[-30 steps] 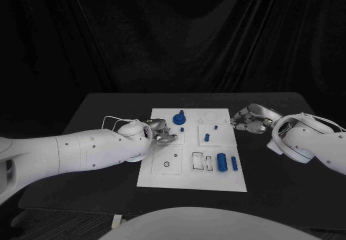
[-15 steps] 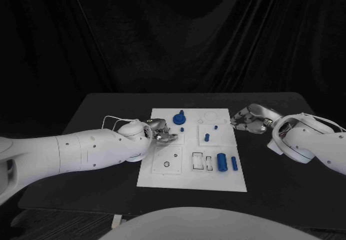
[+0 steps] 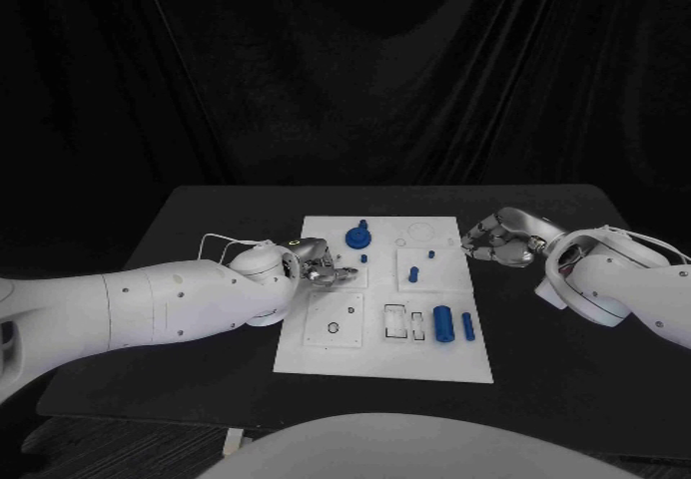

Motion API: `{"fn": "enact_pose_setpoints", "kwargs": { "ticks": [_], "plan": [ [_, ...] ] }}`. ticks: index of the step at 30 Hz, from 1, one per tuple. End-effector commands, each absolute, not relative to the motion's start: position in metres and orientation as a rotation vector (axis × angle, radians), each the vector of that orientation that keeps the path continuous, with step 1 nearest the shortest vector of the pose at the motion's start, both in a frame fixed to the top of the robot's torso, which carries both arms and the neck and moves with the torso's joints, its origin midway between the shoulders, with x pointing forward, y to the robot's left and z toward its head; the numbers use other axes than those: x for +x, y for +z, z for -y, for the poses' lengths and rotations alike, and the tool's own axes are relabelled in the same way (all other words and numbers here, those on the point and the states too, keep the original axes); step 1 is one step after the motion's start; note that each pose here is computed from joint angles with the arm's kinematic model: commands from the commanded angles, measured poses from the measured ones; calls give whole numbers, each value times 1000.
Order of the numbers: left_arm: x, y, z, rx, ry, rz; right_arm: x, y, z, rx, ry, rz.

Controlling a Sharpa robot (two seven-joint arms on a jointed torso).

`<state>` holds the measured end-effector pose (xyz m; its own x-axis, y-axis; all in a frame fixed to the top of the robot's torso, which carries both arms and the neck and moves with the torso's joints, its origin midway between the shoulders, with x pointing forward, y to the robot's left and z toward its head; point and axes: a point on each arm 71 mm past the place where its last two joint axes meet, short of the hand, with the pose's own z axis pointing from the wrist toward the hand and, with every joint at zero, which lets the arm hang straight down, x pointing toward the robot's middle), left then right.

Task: Assemble the parts on the task board

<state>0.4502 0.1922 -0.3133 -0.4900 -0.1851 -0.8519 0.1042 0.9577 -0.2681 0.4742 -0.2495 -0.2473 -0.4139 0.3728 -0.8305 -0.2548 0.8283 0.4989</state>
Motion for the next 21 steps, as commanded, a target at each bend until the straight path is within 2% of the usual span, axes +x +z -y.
{"fn": "enact_pose_setpoints", "kwargs": {
  "ticks": [1, 14, 21],
  "plan": [
    [453, -303, -191, -76, -360, -2020, 474, -248, 251, 96, 674, -1880],
    [479, -243, -192, -66, -378, -1935, 474, -249, 252, 98, 670, -1882],
    [486, -233, -193, -56, -371, -1964, 474, -249, 252, 99, 668, -1883]
  ]
}}
